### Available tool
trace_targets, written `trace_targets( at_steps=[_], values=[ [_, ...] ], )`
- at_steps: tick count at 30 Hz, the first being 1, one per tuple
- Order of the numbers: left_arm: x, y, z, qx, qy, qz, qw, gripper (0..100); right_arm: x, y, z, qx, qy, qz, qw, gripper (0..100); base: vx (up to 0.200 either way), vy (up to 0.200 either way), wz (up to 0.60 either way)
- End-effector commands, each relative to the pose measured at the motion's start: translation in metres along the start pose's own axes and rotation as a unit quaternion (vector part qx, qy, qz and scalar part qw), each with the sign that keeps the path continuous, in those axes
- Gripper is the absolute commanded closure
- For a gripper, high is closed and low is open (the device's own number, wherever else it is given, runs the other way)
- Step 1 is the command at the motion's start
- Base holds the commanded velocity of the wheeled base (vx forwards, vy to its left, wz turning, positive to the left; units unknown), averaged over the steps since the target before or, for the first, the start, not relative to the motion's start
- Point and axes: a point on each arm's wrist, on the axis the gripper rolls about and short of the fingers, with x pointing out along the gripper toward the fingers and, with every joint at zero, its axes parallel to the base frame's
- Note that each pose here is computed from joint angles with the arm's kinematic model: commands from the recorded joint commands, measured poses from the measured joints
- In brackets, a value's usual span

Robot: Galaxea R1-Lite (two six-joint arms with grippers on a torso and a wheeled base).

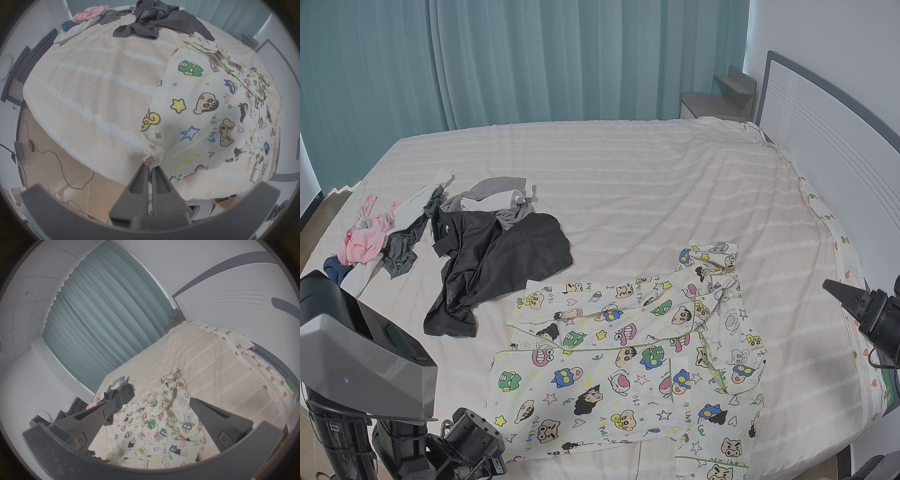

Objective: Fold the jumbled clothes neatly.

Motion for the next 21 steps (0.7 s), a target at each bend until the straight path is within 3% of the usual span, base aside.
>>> trace_targets(
  at_steps=[1, 9, 16, 17, 21],
  values=[
    [-0.004, 0.001, -0.009, 0.024, 0.013, 0.005, 0.9996, 100, 0.001, -0.007, -0.013, -0.011, 0.036, -0.018, 0.9991, 0, 0.000, 0.000, 0.00],
    [-0.013, 0.005, -0.013, 0.039, 0.038, 0.009, 0.9985, 100, 0.007, -0.009, -0.014, -0.018, 0.107, -0.042, 0.9932, 0, 0.000, 0.000, 0.00],
    [-0.013, 0.005, -0.010, 0.031, 0.033, 0.005, 0.9989, 100, 0.042, -0.021, -0.021, -0.035, 0.200, -0.045, 0.9781, 0, 0.000, 0.000, 0.00],
    [-0.012, 0.004, -0.009, 0.028, 0.031, 0.002, 0.9991, 0, 0.051, -0.025, -0.023, -0.032, 0.218, -0.044, 0.9745, 0, 0.000, 0.000, 0.00],
    [-0.011, 0.001, -0.007, 0.019, 0.019, -0.012, 0.9996, 0, 0.080, -0.037, -0.026, -0.015, 0.256, -0.054, 0.9649, 0, 0.000, 0.000, 0.00]
  ],
)
